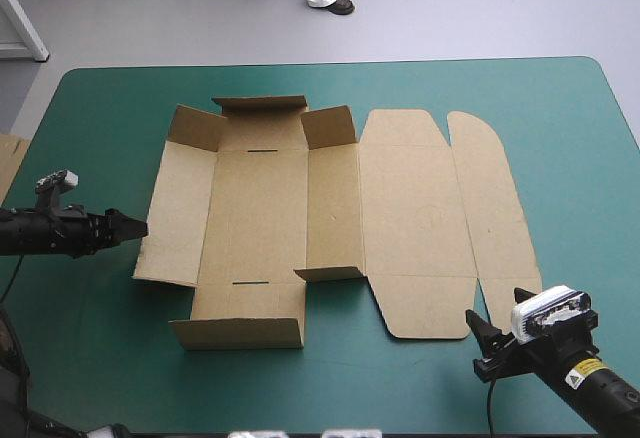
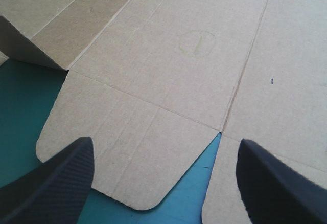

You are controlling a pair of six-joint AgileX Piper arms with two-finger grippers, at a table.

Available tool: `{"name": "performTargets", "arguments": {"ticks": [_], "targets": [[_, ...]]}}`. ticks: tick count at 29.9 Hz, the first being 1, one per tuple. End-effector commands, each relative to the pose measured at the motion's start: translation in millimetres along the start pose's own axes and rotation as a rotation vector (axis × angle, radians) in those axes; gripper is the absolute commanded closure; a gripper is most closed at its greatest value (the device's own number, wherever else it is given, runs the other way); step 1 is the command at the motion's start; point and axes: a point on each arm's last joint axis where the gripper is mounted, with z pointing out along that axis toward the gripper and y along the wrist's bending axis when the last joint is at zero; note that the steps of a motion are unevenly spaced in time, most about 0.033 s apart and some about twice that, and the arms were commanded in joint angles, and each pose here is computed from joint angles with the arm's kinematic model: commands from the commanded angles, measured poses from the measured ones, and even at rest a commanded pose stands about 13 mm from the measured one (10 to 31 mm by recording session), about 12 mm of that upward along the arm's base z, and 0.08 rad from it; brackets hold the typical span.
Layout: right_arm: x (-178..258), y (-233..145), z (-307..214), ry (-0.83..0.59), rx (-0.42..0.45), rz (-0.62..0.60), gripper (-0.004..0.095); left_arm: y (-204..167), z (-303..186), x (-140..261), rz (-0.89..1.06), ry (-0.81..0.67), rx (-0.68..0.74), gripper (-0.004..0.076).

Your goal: Fold the box

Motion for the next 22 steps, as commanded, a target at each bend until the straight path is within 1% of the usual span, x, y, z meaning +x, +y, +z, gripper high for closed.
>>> {"name": "performTargets", "arguments": {"ticks": [1,7,13,14,16,22], "targets": [[-15,-1,-3,-0.087,0.012,0.009,0.0185,-8,7,-11,0.031,-0.044,0.069,0.0197],[-15,-1,-3,-0.088,0.012,0.009,0.0185,-13,45,-10,0.072,0.068,0.135,0.0197],[-15,-1,-3,-0.085,0.011,0.009,0.0185,-33,63,-11,0.153,0.12,0.172,0.0199],[-15,-1,-3,-0.085,0.011,0.009,0.0185,-36,65,-11,0.16,0.123,0.173,0.0209],[-15,-1,-3,-0.085,0.011,0.009,0.0185,-39,68,-11,0.172,0.127,0.17,0.0273],[-14,-1,-3,-0.083,0.011,0.009,0.0185,-45,74,-12,0.184,0.133,0.172,0.0591]]}}
